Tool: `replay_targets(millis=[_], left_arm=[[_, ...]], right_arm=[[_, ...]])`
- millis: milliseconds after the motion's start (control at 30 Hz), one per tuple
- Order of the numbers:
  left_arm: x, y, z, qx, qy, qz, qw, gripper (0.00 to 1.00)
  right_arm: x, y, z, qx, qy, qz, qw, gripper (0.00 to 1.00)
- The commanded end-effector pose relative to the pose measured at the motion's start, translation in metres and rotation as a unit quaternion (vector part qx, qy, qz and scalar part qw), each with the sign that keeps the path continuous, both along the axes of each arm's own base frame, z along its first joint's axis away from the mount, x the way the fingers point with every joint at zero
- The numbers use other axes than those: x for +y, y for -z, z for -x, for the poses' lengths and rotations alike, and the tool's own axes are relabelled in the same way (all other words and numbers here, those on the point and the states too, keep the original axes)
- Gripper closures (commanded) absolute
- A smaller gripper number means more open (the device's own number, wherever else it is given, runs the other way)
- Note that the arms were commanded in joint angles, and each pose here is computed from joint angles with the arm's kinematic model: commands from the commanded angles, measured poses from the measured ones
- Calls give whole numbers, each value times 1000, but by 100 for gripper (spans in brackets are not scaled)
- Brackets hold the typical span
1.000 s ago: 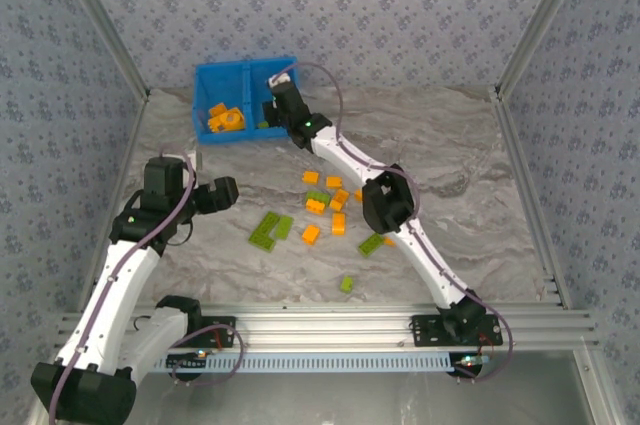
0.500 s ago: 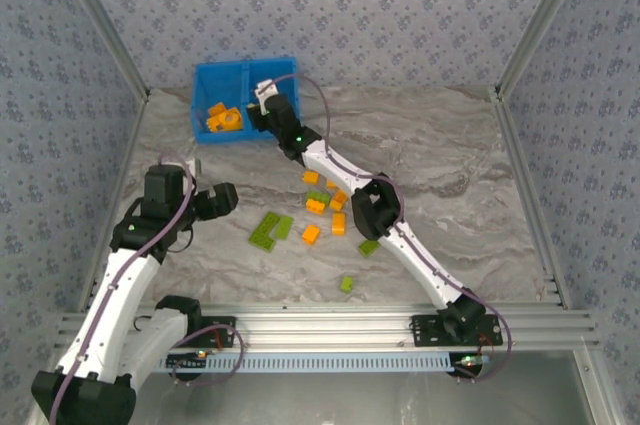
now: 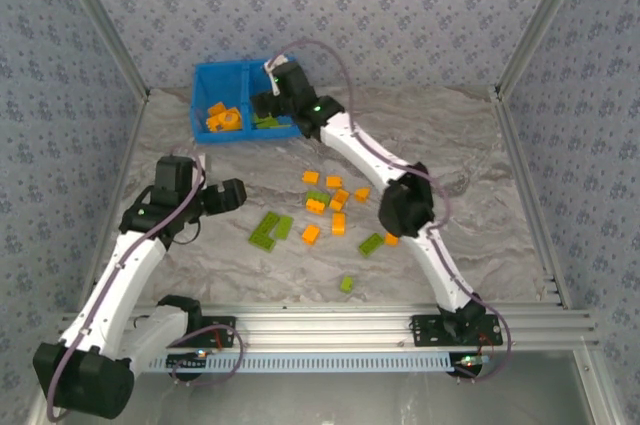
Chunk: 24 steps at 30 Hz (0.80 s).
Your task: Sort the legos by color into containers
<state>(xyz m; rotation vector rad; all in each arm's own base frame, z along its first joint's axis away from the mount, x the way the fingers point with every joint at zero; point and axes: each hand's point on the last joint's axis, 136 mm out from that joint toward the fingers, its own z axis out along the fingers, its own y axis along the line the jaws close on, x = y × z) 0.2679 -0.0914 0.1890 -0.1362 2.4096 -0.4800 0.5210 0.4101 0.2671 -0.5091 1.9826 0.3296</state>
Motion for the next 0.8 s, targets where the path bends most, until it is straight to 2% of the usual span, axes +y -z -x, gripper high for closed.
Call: replay_targets(millis=[0,100,200,400,500,600,767], left_arm=[[-29,-22,-6,-13,48,14,999,5],[-54,-17,-13,0,72,-4,997,4],[-84,-6,-29,13,96,-25,995,3],[-143,41,-81,61,147,-77,984,4],[-166,70,-107,84,163,-103,978,4],[-174,96,-129,100,153,-128,975,4],[-182,127,-150,123,157,-156,968,9]], right_arm=[[-56,-37,62,57,1,30,998,5],[-97,-23,116,90,-9,47,995,1],[-142,-16,163,107,15,37,994,0],[-206,-12,232,132,75,-29,988,0],[-227,-4,257,148,104,-71,981,0],[-244,-4,272,142,128,-103,976,0],[-264,-5,285,136,146,-100,975,0]])
